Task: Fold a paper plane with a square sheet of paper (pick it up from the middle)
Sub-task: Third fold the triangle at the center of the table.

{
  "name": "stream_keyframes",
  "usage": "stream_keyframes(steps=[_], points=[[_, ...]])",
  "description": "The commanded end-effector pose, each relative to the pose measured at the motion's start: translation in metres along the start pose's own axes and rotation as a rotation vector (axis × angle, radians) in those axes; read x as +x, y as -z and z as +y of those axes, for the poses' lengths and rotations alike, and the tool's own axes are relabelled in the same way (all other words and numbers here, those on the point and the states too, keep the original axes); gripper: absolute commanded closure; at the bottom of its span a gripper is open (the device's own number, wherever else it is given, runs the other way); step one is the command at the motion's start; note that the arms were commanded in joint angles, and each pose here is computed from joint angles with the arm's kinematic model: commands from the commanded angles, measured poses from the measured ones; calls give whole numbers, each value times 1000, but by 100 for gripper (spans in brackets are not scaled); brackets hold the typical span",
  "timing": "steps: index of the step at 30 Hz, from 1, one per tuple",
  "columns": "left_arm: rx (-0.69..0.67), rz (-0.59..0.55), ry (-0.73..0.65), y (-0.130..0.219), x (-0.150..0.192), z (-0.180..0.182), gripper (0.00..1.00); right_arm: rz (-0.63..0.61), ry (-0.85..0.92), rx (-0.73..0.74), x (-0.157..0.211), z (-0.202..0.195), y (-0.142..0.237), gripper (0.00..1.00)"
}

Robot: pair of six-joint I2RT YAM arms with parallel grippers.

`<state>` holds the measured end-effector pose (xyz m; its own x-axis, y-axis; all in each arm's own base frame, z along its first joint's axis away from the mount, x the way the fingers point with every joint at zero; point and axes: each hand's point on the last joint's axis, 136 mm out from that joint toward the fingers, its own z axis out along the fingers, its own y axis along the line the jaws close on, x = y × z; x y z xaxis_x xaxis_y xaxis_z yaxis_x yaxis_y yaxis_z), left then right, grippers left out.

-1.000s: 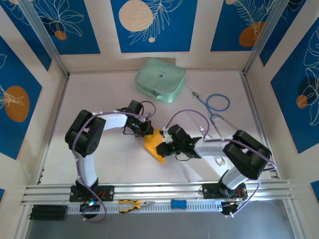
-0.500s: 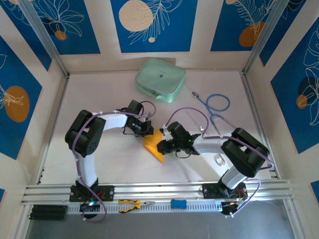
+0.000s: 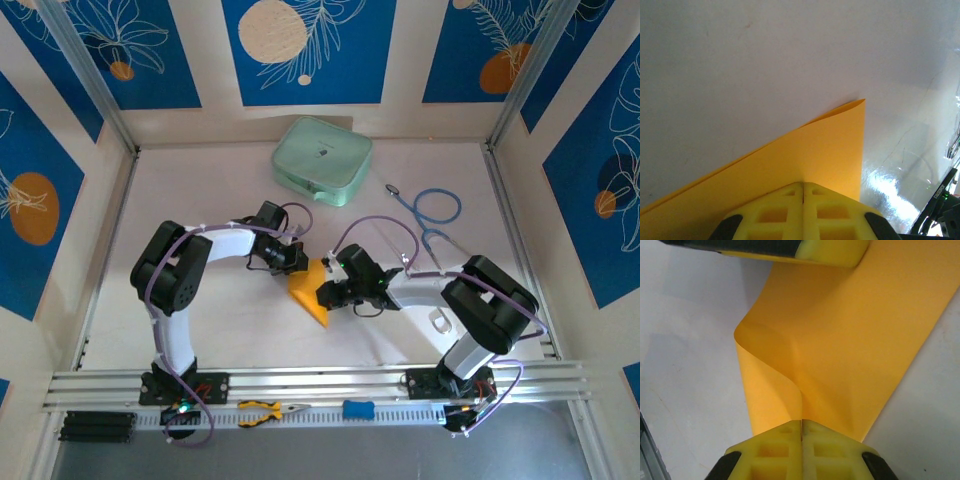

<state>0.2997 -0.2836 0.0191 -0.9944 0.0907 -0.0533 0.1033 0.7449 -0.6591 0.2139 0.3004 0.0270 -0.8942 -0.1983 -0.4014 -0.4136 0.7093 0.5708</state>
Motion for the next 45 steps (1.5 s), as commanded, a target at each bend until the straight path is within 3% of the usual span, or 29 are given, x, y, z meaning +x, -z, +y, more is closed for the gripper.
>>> stream_keyframes(steps=[1,45], points=[[-61,49,38,-6,17,16,100,7,14,-24,-6,5,-3,100],[-49,42,38,-3,17,12,100,53,-9,14,5,-5,-11,100]])
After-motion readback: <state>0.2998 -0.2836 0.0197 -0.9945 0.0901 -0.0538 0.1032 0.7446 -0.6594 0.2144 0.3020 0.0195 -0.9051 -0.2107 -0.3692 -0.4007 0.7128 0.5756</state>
